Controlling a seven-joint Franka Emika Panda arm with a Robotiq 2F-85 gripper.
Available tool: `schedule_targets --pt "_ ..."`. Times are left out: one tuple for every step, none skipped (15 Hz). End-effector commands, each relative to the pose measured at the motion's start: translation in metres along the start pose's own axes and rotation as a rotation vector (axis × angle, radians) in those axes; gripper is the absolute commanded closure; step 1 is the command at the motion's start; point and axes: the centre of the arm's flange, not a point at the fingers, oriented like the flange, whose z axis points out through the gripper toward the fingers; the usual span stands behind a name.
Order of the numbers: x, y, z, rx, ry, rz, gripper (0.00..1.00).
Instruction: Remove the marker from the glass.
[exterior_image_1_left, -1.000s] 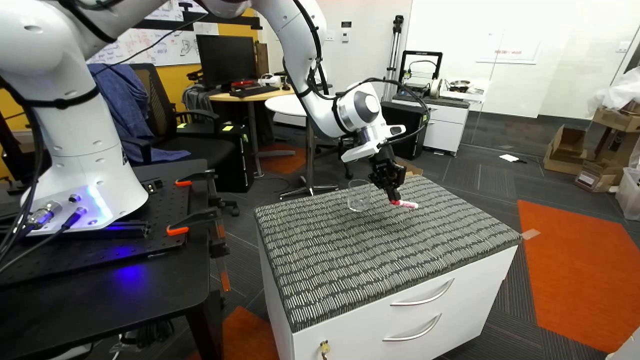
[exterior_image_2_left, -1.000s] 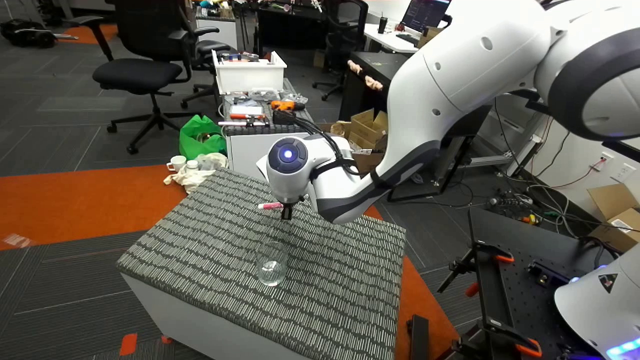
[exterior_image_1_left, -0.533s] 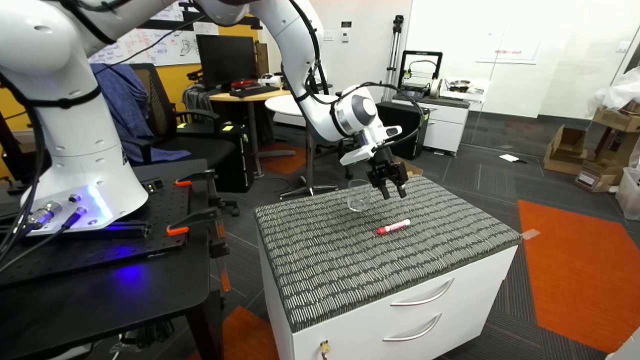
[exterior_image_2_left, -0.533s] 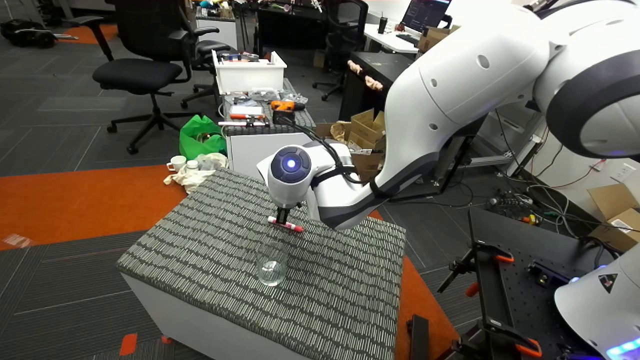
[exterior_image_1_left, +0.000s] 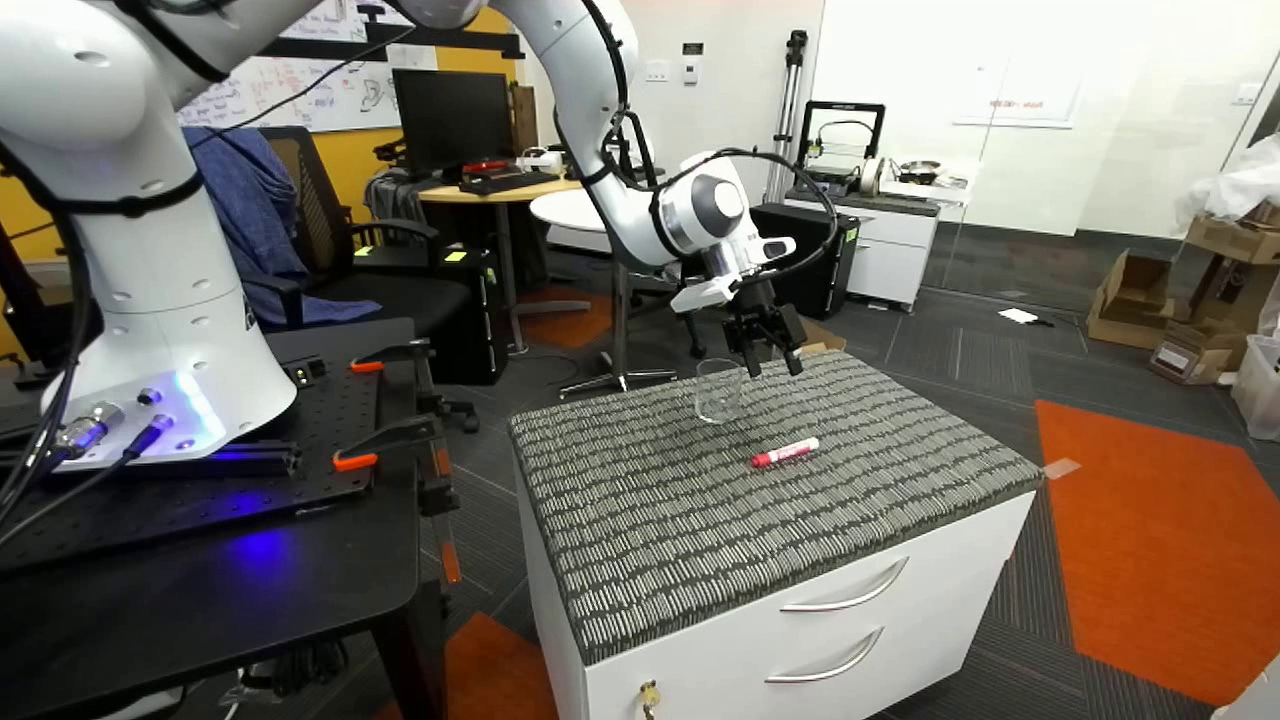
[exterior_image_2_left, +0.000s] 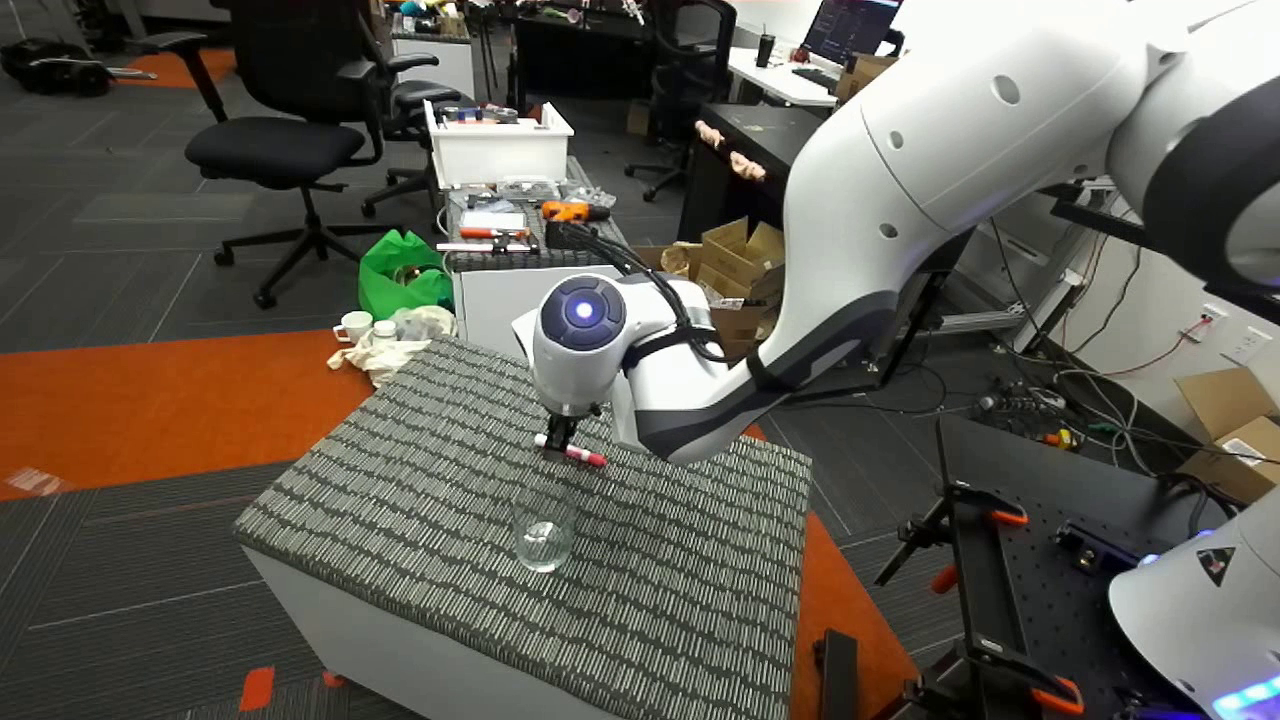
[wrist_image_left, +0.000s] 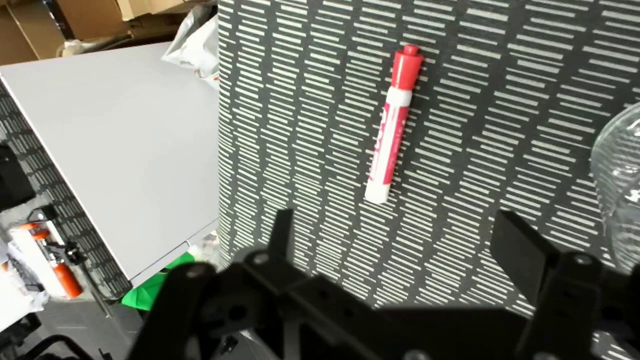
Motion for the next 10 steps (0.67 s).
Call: schedule_targets --pt "-0.018 0.010 -0.034 0.044 -0.032 0.013 0.00" --pt "-0.022 0.011 -0.039 0.071 -0.032 0.005 0.00" --pt "-0.026 0.011 -0.046 0.094 -0.035 -0.006 0.00" --pt "-0.029 0.011 -0.052 0.112 -0.037 -0.014 0.00" --pt "-0.033 0.010 -0.060 0.126 -0.036 -0.024 0.00" --pt "-0.036 0.010 -0.068 0.136 -0.045 -0.024 0.00" --pt "-0.039 0.010 -0.075 0.146 -0.046 -0.026 0.00" --pt "-0.041 0.011 -0.081 0.152 -0.052 -0.025 0.00" --pt "-0.043 0.013 -0.086 0.161 -0.052 -0.023 0.00" --pt "-0.044 0.013 -0.090 0.174 -0.048 -0.027 0.00"
